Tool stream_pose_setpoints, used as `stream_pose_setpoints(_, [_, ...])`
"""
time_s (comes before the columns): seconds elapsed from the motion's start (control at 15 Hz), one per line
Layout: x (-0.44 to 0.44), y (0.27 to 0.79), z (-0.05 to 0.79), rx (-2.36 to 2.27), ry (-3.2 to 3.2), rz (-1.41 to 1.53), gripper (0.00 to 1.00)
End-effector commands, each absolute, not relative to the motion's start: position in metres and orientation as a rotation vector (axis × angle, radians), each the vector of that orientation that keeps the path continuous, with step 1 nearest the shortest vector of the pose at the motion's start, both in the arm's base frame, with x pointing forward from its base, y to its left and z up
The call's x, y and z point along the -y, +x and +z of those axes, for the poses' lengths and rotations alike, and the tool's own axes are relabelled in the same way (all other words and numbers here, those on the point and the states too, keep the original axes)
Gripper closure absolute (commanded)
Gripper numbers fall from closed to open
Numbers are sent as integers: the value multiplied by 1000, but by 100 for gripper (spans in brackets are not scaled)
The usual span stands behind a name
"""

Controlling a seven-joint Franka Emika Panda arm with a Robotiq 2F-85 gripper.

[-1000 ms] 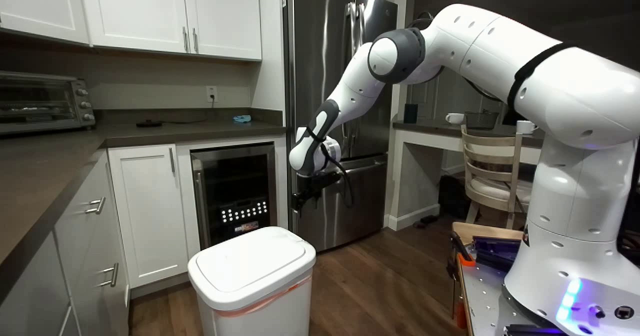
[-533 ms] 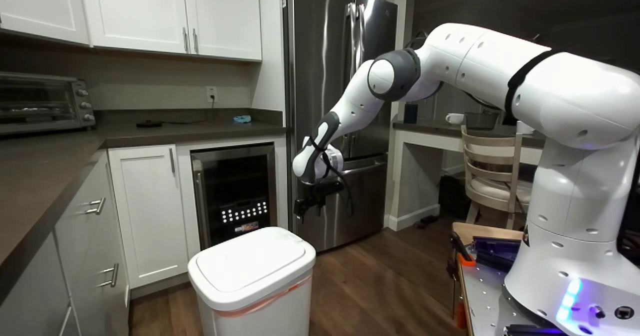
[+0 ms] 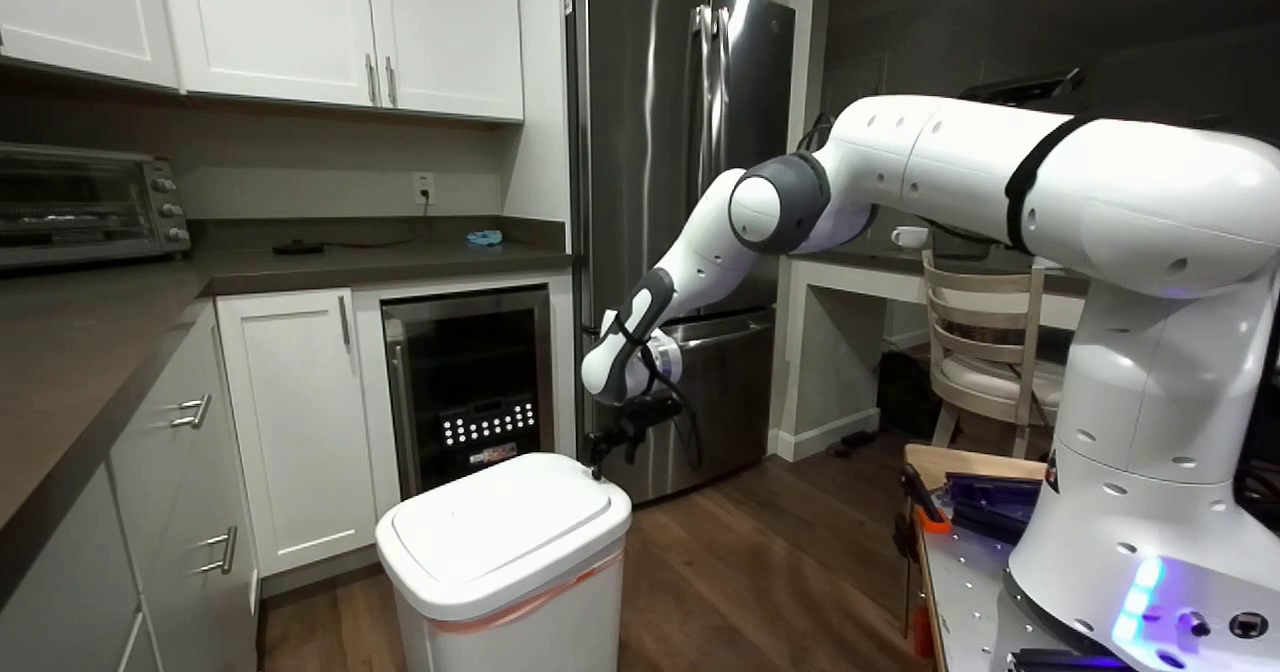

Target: Open the lid of the white bin

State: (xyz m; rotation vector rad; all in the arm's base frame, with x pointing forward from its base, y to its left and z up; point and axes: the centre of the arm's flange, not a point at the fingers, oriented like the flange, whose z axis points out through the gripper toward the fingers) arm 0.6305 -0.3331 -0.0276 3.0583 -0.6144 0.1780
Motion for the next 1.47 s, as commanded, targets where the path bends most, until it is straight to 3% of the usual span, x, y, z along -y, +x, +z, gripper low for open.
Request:
stream_pose_setpoints(0.0, [338,647,-44,557,3038,251,0])
stream_pose_setpoints(0.73, [334,734,173,612,3038,352,0])
stream_pose_setpoints(1.4, [335,714,280,841,3005,66,0])
